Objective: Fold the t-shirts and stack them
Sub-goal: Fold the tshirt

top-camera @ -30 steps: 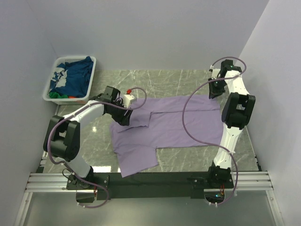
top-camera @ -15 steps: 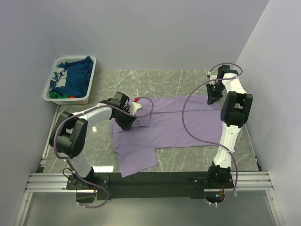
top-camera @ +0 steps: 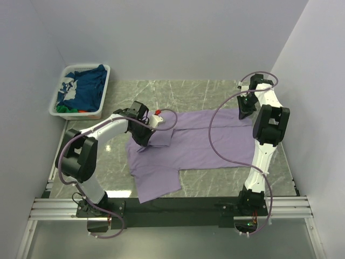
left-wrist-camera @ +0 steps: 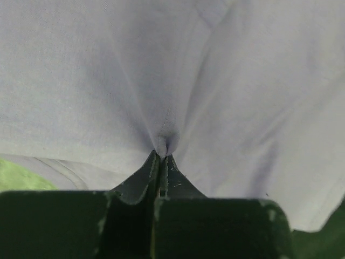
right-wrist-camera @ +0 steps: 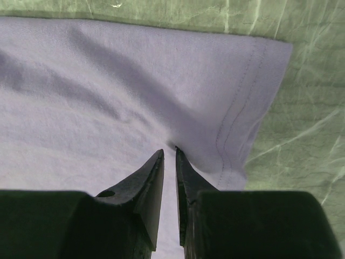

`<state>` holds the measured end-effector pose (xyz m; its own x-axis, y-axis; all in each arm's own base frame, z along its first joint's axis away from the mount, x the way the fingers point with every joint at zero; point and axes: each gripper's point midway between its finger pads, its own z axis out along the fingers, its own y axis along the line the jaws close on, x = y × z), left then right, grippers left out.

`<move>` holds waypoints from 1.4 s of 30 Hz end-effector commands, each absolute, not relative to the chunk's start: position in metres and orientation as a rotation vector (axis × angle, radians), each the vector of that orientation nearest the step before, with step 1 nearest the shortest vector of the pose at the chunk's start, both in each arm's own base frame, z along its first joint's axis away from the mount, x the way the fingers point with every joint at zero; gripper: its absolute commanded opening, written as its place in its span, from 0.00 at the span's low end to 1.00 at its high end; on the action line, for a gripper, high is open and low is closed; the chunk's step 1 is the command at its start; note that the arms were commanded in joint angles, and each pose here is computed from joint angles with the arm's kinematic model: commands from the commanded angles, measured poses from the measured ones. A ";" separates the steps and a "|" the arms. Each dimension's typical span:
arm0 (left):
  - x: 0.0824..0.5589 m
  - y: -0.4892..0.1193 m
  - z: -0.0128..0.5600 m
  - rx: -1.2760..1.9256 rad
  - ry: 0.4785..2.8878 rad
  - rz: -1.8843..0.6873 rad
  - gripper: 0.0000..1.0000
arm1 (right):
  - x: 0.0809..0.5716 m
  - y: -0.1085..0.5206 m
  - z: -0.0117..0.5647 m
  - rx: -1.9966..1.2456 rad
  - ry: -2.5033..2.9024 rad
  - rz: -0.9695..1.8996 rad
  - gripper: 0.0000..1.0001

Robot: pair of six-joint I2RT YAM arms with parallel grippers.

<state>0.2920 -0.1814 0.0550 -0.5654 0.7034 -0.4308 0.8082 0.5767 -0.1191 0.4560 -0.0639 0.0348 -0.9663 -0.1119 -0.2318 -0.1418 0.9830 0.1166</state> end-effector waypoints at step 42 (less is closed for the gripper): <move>0.490 -0.051 0.015 0.287 2.589 -0.301 0.34 | 0.517 -0.093 0.025 -0.222 2.830 -0.209 0.00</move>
